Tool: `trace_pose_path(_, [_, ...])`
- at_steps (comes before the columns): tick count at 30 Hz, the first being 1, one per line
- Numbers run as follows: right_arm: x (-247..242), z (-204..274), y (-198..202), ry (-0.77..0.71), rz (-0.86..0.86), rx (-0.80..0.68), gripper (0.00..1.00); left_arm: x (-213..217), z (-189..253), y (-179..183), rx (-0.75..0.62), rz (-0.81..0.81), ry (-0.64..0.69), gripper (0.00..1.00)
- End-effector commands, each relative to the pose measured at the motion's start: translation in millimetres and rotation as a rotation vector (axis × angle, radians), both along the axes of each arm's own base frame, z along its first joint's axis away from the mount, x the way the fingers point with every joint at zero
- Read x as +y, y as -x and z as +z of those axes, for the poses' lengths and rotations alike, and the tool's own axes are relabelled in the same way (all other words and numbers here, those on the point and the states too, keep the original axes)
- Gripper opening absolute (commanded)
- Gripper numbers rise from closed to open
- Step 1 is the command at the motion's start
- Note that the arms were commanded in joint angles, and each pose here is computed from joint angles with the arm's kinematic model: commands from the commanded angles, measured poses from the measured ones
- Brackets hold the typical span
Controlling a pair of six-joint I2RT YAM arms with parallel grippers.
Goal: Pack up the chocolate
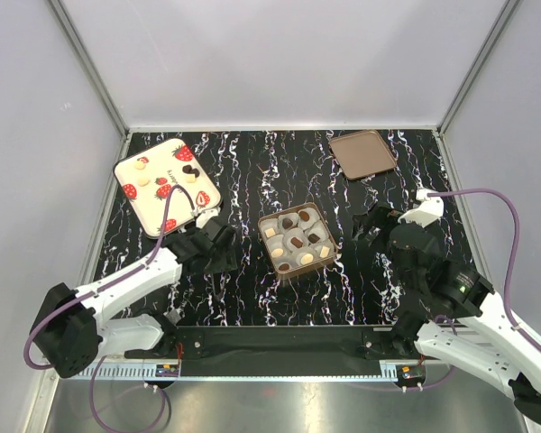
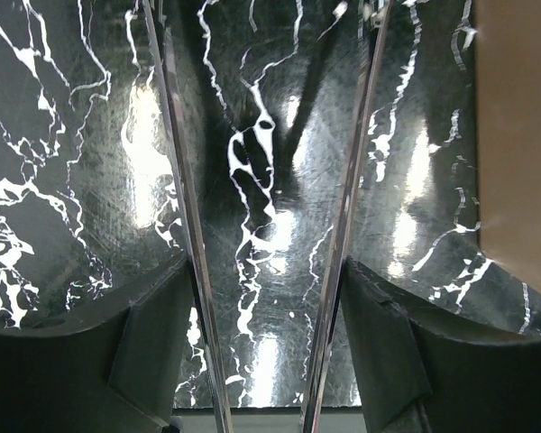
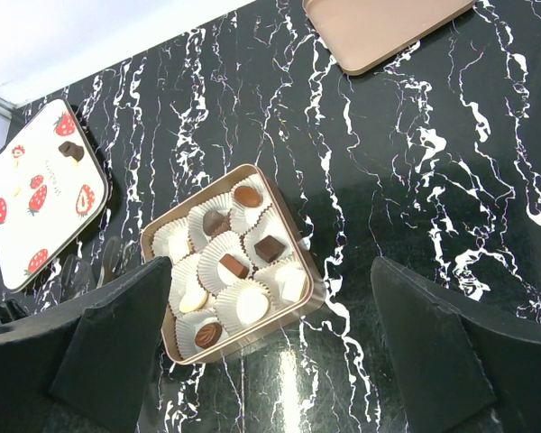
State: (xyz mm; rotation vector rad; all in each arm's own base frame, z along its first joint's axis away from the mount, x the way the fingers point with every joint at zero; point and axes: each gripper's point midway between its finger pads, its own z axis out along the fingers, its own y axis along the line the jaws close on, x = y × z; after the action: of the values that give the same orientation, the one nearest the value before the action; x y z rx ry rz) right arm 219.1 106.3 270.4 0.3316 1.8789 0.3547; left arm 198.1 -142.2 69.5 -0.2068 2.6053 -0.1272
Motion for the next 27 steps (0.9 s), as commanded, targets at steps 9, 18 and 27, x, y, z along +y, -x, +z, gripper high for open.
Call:
trace_pose_path(9, [3,13,-5,-0.038,-0.014,-0.021,0.99,-3,-14,-6,-0.019,0.042,0.017,0.77])
trace_pose_path(18, [1,7,-5,-0.024,-0.020,-0.017,1.00,-3,-25,-4,0.013,0.055,-0.004,0.82])
trace_pose_path(27, [2,8,-4,-0.032,-0.018,-0.016,1.00,-10,-8,-6,0.004,0.063,0.038,0.93])
